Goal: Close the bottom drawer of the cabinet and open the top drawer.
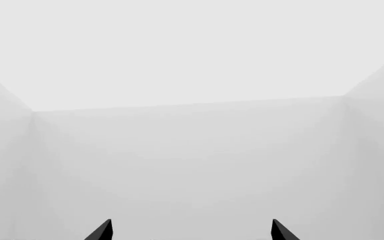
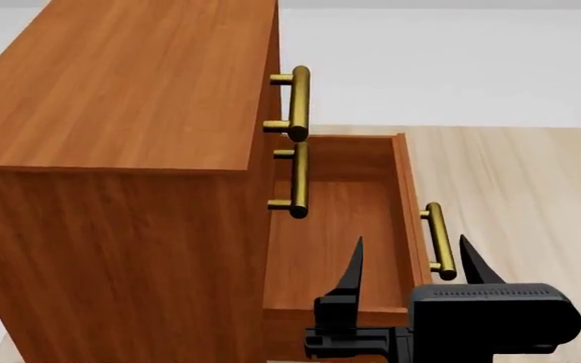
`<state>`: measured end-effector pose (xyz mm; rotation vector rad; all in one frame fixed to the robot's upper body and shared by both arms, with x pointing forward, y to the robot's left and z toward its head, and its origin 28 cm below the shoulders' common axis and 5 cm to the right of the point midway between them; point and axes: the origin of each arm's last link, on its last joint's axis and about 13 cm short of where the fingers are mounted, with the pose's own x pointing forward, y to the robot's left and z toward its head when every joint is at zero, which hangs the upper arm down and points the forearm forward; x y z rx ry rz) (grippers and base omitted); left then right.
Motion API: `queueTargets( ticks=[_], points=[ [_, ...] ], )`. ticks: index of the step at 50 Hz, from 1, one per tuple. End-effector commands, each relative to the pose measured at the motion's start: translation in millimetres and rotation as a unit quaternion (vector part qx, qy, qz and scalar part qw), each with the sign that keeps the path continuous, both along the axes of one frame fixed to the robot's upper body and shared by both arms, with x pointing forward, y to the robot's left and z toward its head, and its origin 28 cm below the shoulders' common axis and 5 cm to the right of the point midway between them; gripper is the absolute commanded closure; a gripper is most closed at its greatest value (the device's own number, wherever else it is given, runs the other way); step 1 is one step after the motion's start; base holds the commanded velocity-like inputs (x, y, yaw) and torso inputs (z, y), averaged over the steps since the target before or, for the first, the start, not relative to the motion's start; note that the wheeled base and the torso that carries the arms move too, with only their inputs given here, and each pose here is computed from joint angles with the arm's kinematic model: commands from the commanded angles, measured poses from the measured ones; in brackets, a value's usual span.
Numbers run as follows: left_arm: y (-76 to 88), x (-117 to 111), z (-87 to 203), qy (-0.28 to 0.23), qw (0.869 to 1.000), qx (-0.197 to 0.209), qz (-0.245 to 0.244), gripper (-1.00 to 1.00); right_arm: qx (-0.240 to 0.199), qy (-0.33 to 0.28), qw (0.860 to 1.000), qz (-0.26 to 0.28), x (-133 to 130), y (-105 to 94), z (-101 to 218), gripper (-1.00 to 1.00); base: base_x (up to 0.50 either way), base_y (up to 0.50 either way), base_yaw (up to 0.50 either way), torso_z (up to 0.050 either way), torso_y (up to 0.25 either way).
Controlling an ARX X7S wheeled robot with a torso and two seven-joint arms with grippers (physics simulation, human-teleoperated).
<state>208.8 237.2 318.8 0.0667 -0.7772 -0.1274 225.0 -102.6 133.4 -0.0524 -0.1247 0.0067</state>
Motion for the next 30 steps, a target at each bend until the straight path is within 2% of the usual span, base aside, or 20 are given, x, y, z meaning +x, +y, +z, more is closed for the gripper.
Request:
queueTargets(
  ticks=[1,9,30],
  points=[
    [0.2,0.9,-0.2,0.007,1.0,-0.007,0.0,-1.0,0.001,-0.001,1.0,0.0,-0.3,0.3,0.6,-1.0,0.0,0.0,0.0,0.0,0.0],
    [0.0,1.1,0.4,0.013,1.0,-0.013,-0.001,-1.0,0.001,-0.001,1.0,0.0,-1.3,0.5,1.1,-1.0,0.0,0.0,0.0,0.0,-0.052],
    [-0.7,0.9,-0.3,0.016,1.0,-0.011,0.0,-1.0,0.002,-0.002,1.0,-0.001,-2.4,0.0,-0.5,-1.0,0.0,0.0,0.0,0.0,-0.125]
  ],
)
